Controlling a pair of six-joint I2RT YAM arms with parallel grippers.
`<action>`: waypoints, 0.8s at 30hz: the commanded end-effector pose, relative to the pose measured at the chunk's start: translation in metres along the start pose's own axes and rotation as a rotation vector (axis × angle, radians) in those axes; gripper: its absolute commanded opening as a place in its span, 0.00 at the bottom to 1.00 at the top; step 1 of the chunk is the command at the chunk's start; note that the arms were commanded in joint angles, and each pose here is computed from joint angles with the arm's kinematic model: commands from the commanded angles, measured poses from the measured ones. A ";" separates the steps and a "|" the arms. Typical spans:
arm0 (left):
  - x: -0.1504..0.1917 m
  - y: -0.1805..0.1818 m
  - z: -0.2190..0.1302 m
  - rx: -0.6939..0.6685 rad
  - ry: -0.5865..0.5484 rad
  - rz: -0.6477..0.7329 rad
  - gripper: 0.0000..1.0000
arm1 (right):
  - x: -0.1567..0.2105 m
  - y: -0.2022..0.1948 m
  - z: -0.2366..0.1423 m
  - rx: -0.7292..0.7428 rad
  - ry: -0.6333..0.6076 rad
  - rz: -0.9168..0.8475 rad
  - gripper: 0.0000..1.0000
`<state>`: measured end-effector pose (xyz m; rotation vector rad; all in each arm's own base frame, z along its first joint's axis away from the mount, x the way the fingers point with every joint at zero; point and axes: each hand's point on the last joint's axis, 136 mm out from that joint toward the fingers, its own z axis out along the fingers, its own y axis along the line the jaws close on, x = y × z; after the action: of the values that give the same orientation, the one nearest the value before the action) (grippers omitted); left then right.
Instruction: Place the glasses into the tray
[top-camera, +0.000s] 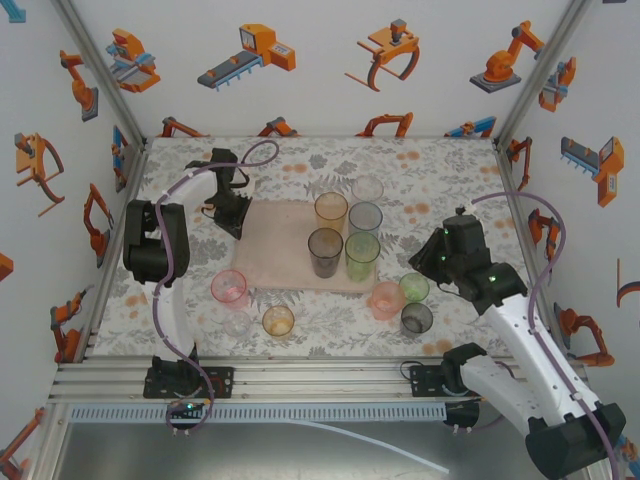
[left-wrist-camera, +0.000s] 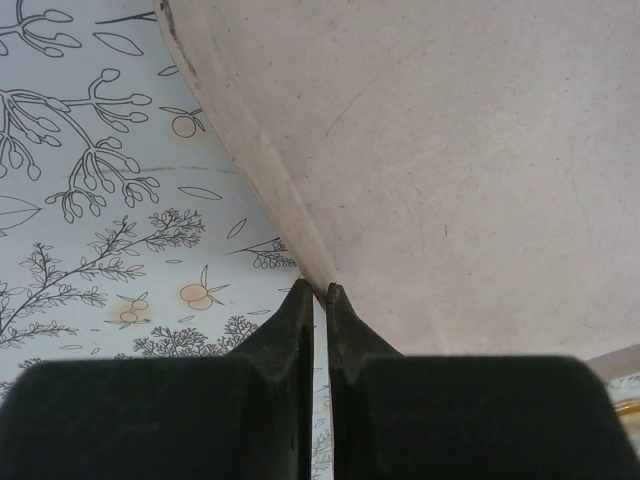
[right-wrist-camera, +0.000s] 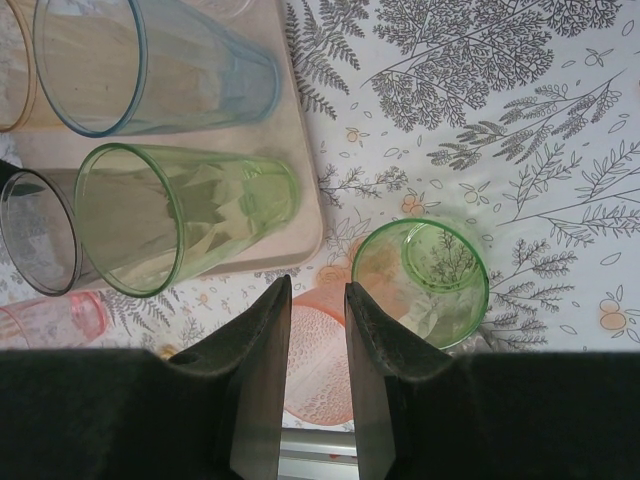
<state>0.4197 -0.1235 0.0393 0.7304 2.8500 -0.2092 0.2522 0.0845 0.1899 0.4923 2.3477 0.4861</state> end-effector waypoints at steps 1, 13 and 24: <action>0.000 -0.003 -0.024 -0.016 -0.003 0.032 0.13 | -0.007 0.006 -0.001 -0.021 -0.019 0.016 0.31; -0.039 0.015 -0.124 -0.086 -0.179 0.015 0.41 | -0.017 0.016 -0.002 -0.031 -0.020 -0.006 0.31; 0.036 -0.046 -0.215 0.020 -0.262 0.108 0.71 | -0.017 0.020 -0.010 -0.046 -0.011 -0.016 0.31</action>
<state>0.3848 -0.1015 0.2500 0.6898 2.4982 -0.1826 0.2628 0.0922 0.2028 0.4750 2.3419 0.5163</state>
